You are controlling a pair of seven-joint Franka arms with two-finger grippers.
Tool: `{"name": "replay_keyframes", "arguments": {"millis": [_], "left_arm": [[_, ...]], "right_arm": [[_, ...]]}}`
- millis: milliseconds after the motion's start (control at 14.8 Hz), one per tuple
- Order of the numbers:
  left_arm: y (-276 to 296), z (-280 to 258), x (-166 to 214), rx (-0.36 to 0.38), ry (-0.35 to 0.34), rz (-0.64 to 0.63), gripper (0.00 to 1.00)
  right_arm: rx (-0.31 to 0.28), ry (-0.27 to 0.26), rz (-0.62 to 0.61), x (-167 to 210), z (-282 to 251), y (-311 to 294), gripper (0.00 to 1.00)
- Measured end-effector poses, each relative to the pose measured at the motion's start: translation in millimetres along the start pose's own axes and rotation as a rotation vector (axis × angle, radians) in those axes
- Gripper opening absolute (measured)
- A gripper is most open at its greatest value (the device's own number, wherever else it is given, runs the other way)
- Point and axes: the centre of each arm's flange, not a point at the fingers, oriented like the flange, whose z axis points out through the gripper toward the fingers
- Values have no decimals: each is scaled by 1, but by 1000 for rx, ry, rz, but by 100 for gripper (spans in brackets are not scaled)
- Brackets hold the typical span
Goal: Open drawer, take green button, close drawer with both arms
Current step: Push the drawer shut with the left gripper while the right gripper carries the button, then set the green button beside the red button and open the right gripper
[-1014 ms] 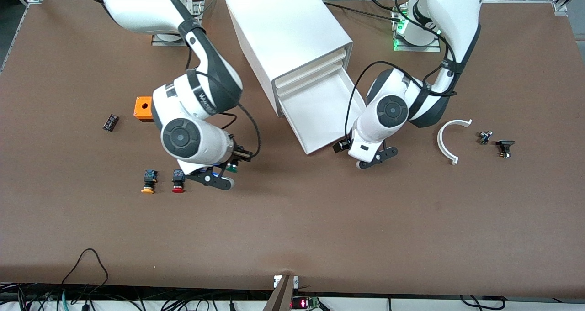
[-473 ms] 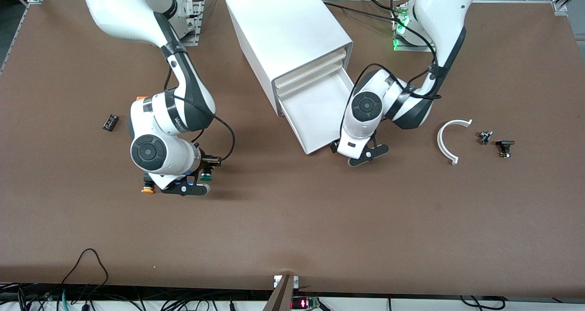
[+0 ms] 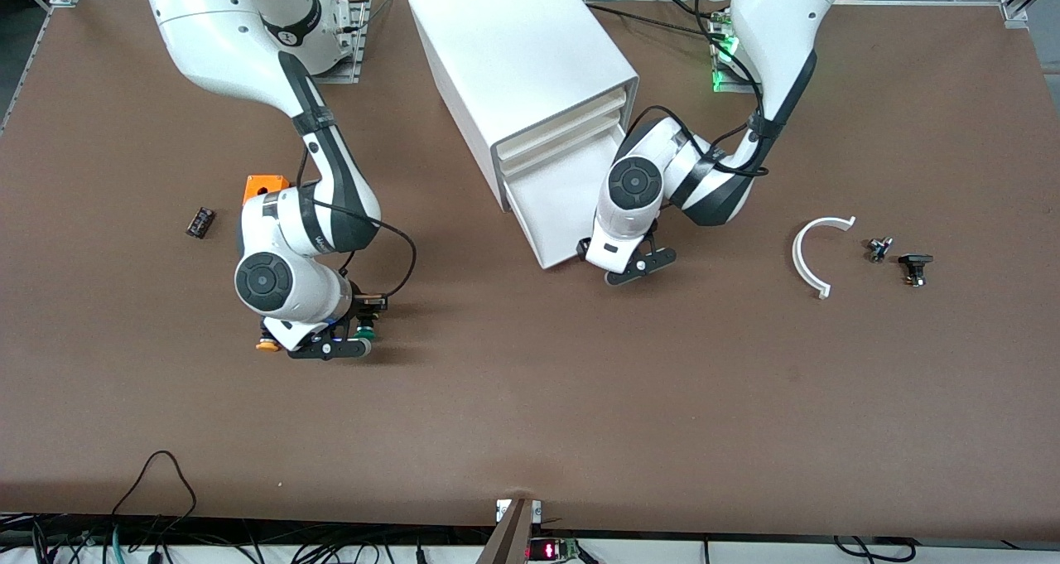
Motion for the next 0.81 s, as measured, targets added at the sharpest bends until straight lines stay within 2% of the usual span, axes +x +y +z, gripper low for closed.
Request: {"name": "replay_keyframes", "arguments": {"millis": [270, 608, 676, 811], "left_arm": [[15, 8, -41, -21, -89, 9, 100], [24, 16, -81, -8, -129, 28, 100], [26, 17, -86, -7, -134, 29, 100], [30, 17, -98, -11, -158, 21, 100]], "right_arm": [[1, 32, -3, 0, 29, -1, 41], [0, 39, -3, 1, 41, -1, 41], [0, 40, -2, 1, 41, -1, 44], [1, 47, -2, 3, 39, 0, 65]]}}
